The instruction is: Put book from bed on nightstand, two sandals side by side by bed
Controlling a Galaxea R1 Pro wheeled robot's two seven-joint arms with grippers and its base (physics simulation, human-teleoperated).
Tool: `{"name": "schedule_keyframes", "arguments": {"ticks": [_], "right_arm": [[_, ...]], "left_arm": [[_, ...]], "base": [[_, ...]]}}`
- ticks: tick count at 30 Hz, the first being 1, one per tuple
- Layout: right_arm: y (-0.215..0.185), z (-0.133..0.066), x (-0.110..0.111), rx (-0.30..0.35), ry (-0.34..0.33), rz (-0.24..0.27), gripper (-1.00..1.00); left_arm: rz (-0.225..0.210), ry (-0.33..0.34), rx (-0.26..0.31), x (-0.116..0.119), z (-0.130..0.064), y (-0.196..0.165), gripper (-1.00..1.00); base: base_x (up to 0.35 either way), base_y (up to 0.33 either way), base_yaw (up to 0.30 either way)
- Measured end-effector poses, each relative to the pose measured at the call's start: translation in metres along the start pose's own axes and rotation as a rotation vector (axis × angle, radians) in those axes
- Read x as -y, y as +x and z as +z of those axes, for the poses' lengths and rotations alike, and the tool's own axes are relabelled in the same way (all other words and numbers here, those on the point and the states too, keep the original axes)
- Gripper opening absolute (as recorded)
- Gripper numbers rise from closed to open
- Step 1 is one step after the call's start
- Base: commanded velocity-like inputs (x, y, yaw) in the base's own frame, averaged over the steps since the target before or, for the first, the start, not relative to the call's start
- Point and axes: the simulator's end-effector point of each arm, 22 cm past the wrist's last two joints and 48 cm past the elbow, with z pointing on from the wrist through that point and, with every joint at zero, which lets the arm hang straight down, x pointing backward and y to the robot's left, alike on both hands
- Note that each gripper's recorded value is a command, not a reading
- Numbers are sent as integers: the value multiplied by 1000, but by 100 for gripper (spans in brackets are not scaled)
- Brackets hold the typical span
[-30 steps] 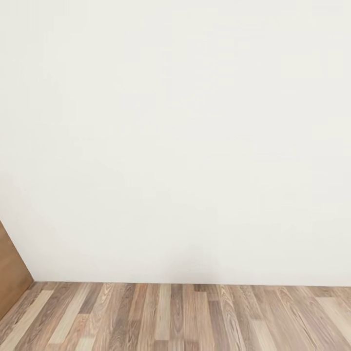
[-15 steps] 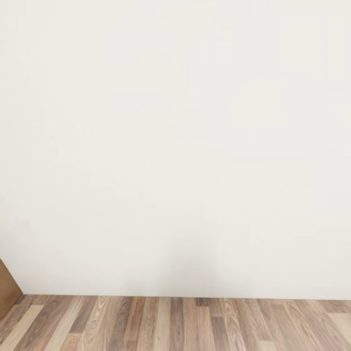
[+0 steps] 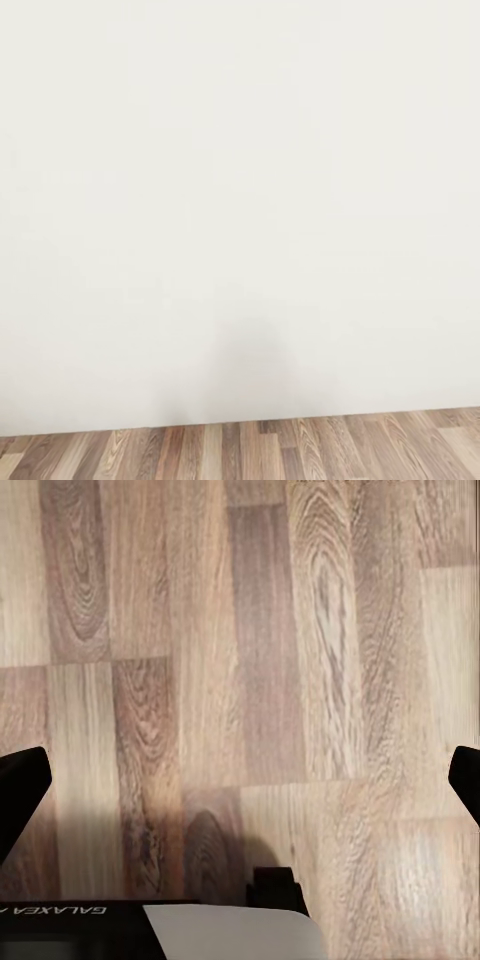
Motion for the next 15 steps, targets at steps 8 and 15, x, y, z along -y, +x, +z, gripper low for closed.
{"name": "schedule_keyframes", "arguments": {"ticks": [8, 15], "right_arm": [[0, 0, 0, 0, 0, 0, 100], [0, 0, 0, 0, -1, 0, 100]], "left_arm": [[0, 0, 0, 0, 0, 0, 100], [0, 0, -1, 0, 0, 1, 100]], "base": [[141, 0, -262], [99, 0, -270]]}}
